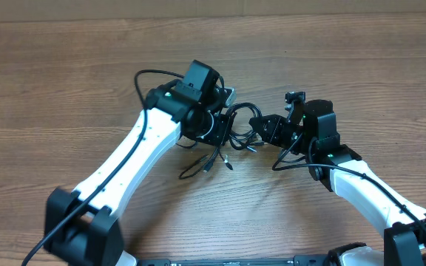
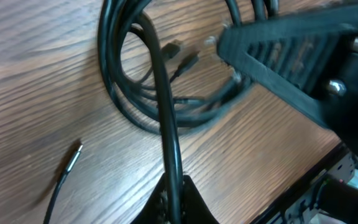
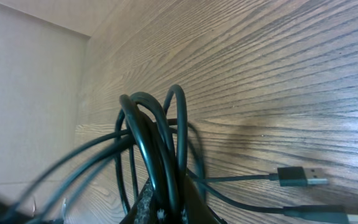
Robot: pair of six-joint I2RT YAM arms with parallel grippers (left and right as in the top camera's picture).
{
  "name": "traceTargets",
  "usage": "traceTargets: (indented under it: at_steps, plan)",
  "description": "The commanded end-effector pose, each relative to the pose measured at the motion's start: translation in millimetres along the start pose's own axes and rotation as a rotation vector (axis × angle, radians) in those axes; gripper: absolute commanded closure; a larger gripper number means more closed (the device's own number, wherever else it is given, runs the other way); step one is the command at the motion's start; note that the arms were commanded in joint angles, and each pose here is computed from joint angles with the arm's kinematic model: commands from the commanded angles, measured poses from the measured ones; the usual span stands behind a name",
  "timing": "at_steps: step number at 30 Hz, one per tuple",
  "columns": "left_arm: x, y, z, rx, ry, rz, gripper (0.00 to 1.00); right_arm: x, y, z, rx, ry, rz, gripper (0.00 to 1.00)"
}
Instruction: Untangle cables
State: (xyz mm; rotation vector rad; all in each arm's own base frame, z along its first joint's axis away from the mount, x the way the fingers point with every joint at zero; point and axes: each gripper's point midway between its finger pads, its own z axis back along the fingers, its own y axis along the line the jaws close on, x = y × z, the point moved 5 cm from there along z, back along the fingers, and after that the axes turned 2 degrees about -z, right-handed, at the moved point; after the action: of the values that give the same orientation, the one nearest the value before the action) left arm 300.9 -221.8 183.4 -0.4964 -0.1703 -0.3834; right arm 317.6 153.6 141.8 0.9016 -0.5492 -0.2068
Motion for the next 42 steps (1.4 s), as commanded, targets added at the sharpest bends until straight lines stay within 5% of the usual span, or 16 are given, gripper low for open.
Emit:
traceTargets:
  at_steps: [1, 17, 24, 35, 42]
  plan:
    - [4, -12, -15, -0.119, 0.032, 0.031, 0.96, 1, 10, 3, 0.033, -0.003, 0.028, 0.96]
    - [23, 3, -37, -0.221, 0.014, 0.058, 0.93, -21, 28, -5, 0.096, 0.078, 0.142, 0.96]
    - [27, 18, -31, -0.214, -0.009, 0.045, 0.89, -21, 30, -5, 0.098, 0.096, -0.086, 0.96]
    - [15, 17, -33, -0.203, 0.038, -0.030, 0.79, -22, 35, -4, 0.133, 0.113, -0.087, 0.96]
    - [15, 28, -17, -0.195, 0.060, 0.024, 0.30, -21, 35, -4, 0.130, 0.109, -0.087, 0.96]
